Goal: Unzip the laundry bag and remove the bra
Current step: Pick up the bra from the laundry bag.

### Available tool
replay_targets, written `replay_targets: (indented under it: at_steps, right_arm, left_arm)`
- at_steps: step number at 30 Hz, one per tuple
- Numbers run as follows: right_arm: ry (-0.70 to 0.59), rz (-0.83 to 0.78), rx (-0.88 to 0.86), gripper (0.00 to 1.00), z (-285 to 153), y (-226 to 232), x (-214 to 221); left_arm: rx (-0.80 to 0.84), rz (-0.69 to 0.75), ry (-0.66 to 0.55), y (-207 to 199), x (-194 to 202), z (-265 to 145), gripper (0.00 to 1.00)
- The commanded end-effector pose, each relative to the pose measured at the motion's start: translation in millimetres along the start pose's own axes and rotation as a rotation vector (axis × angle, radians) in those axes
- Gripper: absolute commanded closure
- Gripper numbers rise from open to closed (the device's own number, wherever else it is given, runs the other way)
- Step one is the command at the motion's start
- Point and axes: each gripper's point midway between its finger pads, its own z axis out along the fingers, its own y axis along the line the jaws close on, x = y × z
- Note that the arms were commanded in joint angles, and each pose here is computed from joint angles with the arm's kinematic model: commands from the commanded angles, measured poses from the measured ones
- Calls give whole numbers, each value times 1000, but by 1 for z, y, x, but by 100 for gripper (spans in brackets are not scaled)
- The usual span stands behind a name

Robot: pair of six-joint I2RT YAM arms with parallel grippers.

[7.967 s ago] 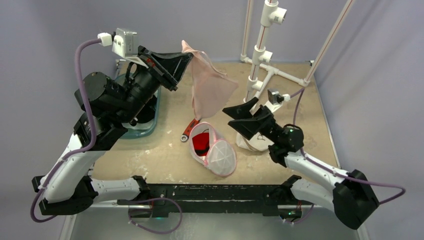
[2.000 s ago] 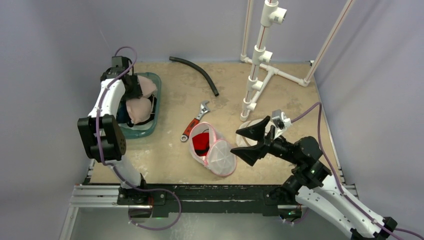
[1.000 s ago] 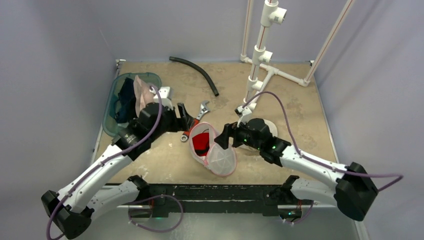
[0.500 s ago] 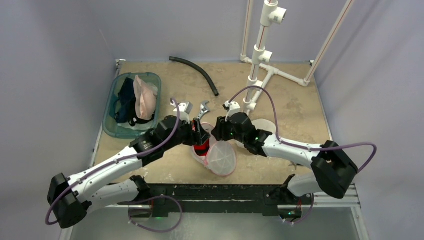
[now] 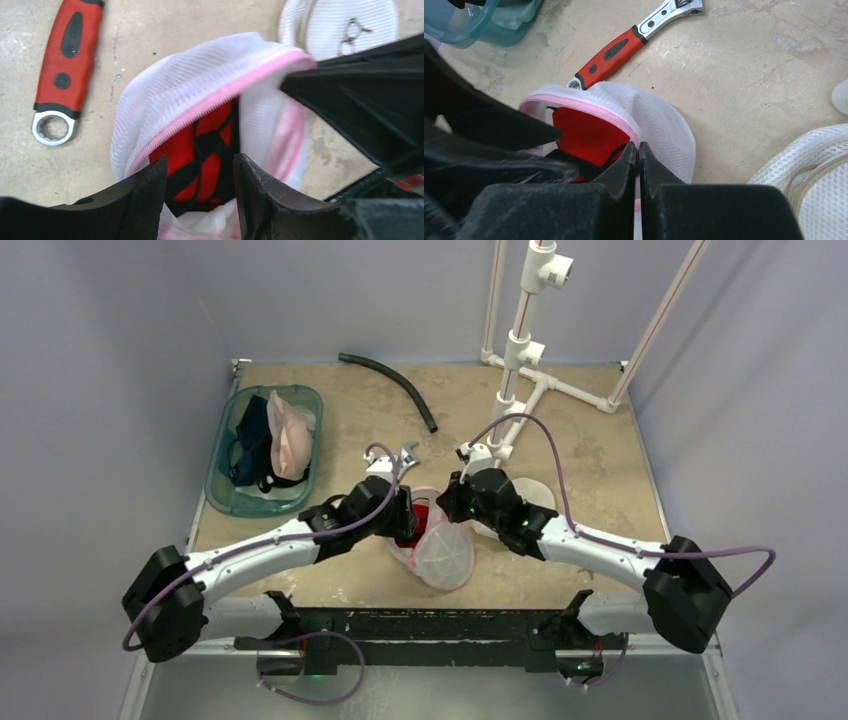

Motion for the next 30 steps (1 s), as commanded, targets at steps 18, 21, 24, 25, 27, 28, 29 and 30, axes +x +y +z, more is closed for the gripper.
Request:
replay_targets:
  at_steps: [18, 21, 24, 25, 27, 28, 29, 30]
  right_arm:
    - [-2, -63, -100, 100, -19, 7, 15]
    - [-7, -66, -114, 100, -21, 9, 14]
    - [-9, -68, -127, 100, -23, 11, 14]
    - [-10, -68, -130, 100, -24, 11, 14]
    - [-12, -69, -136, 100, -25, 12, 13]
    - [-14, -68, -140, 100, -26, 13, 13]
    - [-17, -69, -144, 100, -27, 13, 12]
    - [-18, -70, -148, 100, -28, 14, 12]
  left_arm:
    - [-290, 314, -45, 10, -13, 37, 17]
    - [-336, 315, -32, 19, -7, 43, 19]
    - [-373, 317, -18, 27, -1, 48, 20]
    - [-385, 318, -13, 29, 1, 50, 20]
    - [-409, 322, -3, 34, 5, 54, 20]
    - [-417, 326, 3, 35, 7, 56, 21]
    - [-422, 332, 11, 37, 10, 59, 22]
    - [-428, 335, 15, 38, 12, 61, 24]
